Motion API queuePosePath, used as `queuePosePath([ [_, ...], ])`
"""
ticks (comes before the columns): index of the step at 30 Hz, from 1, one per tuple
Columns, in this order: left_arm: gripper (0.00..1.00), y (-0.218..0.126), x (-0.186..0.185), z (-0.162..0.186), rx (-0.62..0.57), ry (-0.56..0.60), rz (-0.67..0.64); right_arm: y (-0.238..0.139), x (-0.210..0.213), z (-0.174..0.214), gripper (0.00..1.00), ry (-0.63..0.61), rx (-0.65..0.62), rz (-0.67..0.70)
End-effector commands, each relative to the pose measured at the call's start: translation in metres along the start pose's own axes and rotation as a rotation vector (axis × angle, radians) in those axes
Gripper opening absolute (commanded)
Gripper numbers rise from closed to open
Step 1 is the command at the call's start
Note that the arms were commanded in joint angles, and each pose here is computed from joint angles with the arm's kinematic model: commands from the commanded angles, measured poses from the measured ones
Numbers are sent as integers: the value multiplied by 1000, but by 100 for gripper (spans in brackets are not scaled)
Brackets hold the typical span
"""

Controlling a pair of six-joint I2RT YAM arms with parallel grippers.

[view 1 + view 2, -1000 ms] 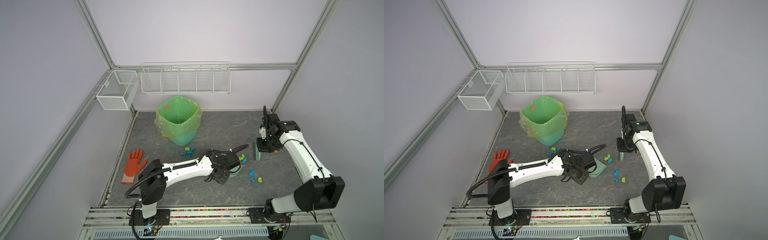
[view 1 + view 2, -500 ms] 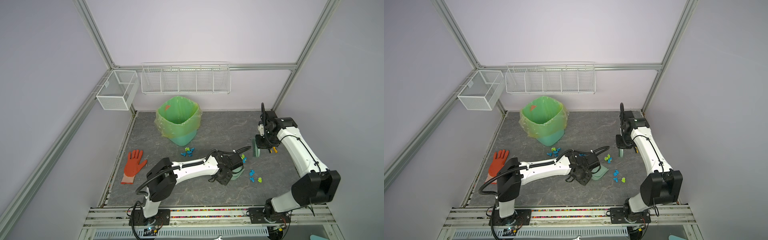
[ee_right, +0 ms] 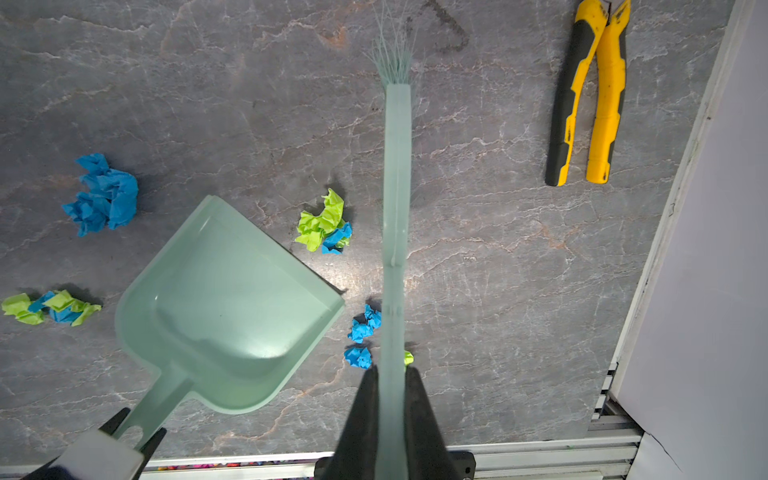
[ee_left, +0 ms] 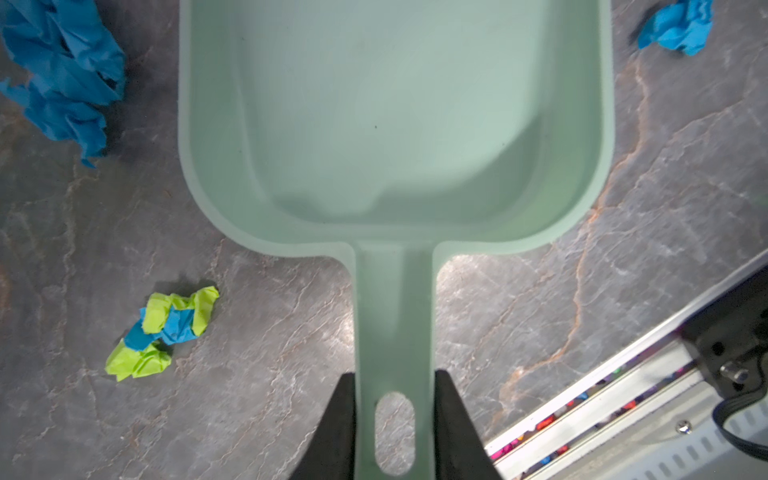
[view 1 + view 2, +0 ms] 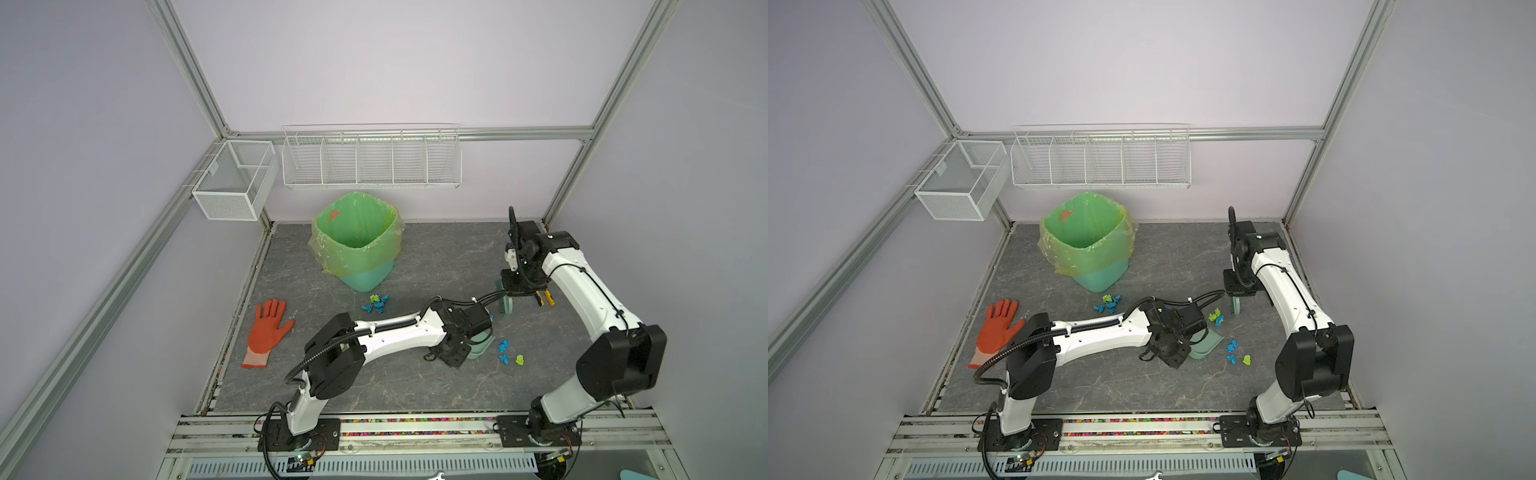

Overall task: Sweep away the paper scraps from the table
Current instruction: 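Sweep the paper scraps with the right gripper's brush into the dustpan held by the left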

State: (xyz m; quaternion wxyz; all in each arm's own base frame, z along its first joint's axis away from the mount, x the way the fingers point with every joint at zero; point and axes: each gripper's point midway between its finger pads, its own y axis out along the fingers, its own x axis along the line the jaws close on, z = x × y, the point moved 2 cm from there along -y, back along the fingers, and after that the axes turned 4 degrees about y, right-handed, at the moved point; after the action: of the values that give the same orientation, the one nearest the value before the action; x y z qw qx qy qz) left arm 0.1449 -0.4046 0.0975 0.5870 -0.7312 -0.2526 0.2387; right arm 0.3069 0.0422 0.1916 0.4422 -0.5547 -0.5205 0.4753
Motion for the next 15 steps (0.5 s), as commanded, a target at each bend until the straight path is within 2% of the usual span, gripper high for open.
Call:
queuePosePath([
  [1,12,-1,3,-6,11,1,5,5,12,1,7,-49,22,-40],
  [8,12,2,9,-13,8,-7,8,3,37,16,7,-161,47,-66],
  [15,11,10,14,-18,18,-4,1,1,54,44,7,-197,112,-131],
])
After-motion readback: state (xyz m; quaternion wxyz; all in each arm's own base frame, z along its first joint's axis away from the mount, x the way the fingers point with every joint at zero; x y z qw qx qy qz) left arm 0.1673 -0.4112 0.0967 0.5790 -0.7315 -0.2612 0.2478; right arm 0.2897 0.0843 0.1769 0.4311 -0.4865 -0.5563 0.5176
